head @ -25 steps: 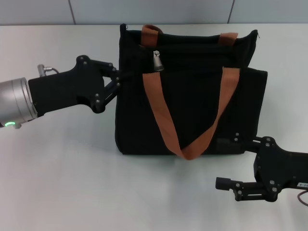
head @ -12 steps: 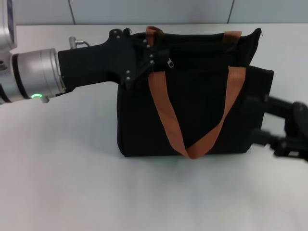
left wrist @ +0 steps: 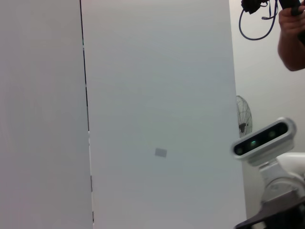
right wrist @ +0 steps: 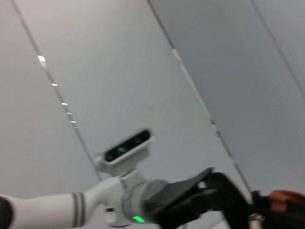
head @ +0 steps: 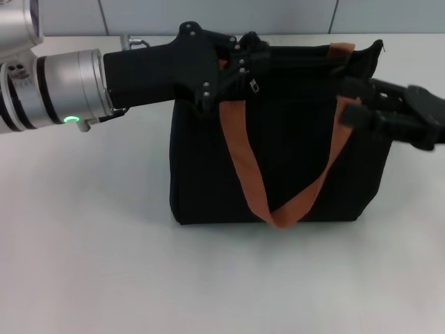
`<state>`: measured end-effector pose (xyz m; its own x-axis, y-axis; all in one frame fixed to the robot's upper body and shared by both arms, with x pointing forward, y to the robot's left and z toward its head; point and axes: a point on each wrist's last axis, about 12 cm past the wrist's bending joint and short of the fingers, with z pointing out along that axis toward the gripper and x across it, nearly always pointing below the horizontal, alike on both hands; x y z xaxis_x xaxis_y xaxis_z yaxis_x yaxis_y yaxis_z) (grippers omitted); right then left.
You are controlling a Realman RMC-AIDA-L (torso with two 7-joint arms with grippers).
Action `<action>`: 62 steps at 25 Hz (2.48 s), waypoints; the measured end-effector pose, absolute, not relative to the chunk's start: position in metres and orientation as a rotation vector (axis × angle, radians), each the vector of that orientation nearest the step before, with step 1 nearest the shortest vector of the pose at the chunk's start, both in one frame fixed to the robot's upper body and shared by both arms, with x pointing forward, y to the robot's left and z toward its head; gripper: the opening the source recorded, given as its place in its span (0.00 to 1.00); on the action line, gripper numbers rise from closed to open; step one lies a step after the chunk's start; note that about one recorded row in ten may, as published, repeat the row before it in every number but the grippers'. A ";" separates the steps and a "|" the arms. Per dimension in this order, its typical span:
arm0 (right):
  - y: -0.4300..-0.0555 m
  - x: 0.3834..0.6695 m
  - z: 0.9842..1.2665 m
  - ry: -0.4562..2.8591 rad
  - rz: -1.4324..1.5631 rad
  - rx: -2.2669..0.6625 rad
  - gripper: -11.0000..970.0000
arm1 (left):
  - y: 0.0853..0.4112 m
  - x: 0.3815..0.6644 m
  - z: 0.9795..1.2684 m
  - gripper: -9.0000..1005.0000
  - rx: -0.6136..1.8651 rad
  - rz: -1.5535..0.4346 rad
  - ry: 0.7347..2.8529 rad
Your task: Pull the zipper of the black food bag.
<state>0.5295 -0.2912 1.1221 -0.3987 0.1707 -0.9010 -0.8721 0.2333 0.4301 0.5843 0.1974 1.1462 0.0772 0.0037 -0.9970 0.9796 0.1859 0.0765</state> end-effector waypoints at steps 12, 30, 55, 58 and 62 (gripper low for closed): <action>-0.261 0.552 1.120 1.542 1.265 -0.736 0.85 | 0.191 0.589 1.156 0.03 1.068 -1.041 1.185; -0.243 0.554 1.116 1.483 1.240 -0.780 0.84 | 0.187 0.587 1.156 0.04 1.059 -1.073 1.177; -0.231 0.559 1.107 1.502 1.226 -0.730 0.25 | 0.189 0.584 1.149 0.04 1.043 -1.082 1.191; -0.229 0.560 1.107 1.503 1.233 -0.733 0.25 | 0.189 0.584 1.149 0.04 1.045 -1.079 1.189; -0.228 0.559 1.107 1.504 1.244 -0.730 0.25 | 0.189 0.584 1.149 0.04 1.049 -1.072 1.184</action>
<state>0.5593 -0.2276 1.1065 -0.3077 0.1428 -0.9407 -0.8972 0.2857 0.3368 0.5838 0.1889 1.1493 0.0682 -0.0751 -0.9948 0.9824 0.1788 0.0539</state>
